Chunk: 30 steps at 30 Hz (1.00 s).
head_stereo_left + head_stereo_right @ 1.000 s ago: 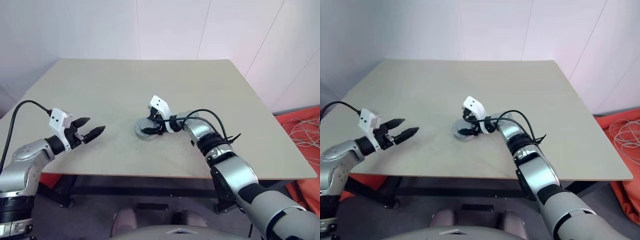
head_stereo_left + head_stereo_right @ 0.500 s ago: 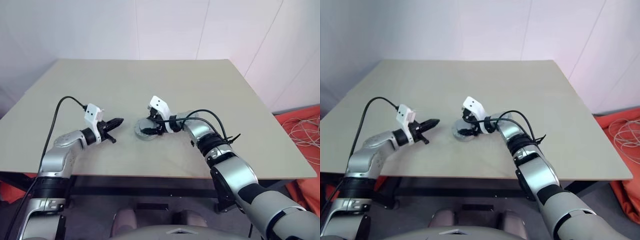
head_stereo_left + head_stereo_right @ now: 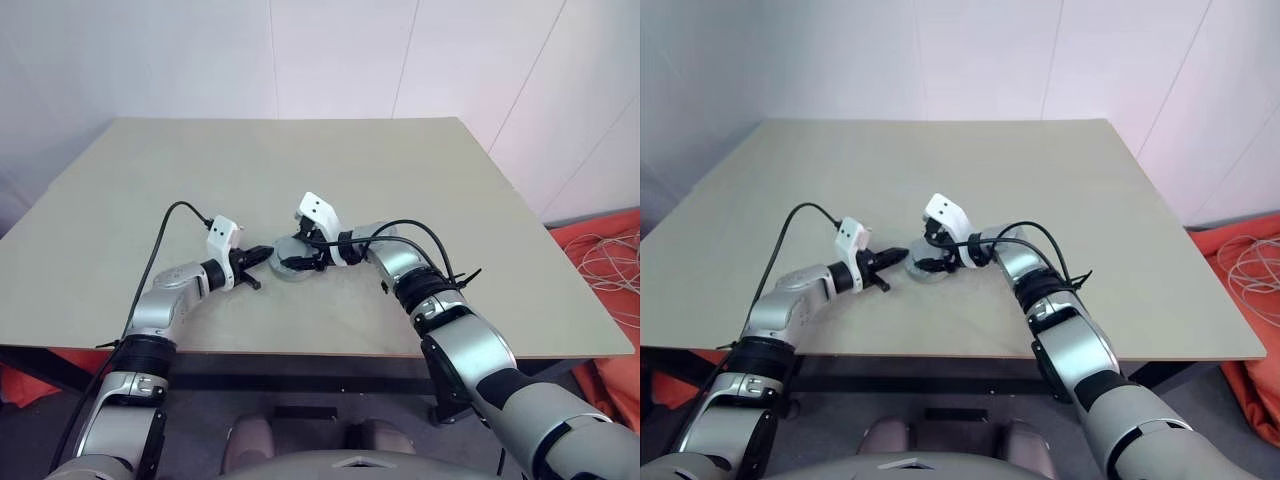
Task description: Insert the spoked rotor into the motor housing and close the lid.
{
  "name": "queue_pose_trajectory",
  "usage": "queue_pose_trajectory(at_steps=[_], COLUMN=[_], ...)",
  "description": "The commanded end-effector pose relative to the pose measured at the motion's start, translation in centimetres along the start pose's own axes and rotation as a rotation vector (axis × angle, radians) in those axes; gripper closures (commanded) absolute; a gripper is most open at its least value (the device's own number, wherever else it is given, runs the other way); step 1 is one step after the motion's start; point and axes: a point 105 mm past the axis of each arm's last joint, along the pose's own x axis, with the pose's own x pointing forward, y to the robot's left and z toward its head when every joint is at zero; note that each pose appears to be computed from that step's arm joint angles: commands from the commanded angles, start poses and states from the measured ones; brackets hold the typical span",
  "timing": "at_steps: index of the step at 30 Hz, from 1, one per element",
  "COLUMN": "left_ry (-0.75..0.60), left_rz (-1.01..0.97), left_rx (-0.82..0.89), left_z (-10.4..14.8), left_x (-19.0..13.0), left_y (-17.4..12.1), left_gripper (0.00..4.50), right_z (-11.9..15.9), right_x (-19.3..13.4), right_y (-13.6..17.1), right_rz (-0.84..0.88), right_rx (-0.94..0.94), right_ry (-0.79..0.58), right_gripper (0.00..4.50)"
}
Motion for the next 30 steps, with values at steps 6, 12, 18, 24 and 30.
queue_pose_trajectory(at_steps=[6, 12, 18, 24, 30], left_ry=[0.05, 0.138, 0.165, 0.159, 0.15], left_rz=[-0.044, -0.043, -0.035, -0.035, -0.043], left_rx=[0.041, 0.056, 0.044, 0.044, 0.043], left_z=[-0.1, -1.6, -2.0, -1.9, -1.8], left_x=[1.1, 1.3, 1.2, 1.2, 1.4], left_y=[-0.8, -1.0, -1.0, -1.1, -1.3], left_gripper=[4.5, 4.5, 4.5, 4.5, 4.5], right_z=[-3.4, -3.3, -3.4, -2.7, -0.8], right_x=[0.0, 0.0, 0.0, -0.3, -1.6], right_y=[0.8, 0.8, 0.9, 0.9, 0.6], right_rz=[0.016, 0.015, 0.018, 0.025, 0.019], right_rx=[0.054, 0.054, 0.058, 0.09, 0.038], right_ry=[0.117, 0.115, 0.113, 0.071, 0.019], right_gripper=[1.4, 1.4, 1.4, 0.06, 0.02])
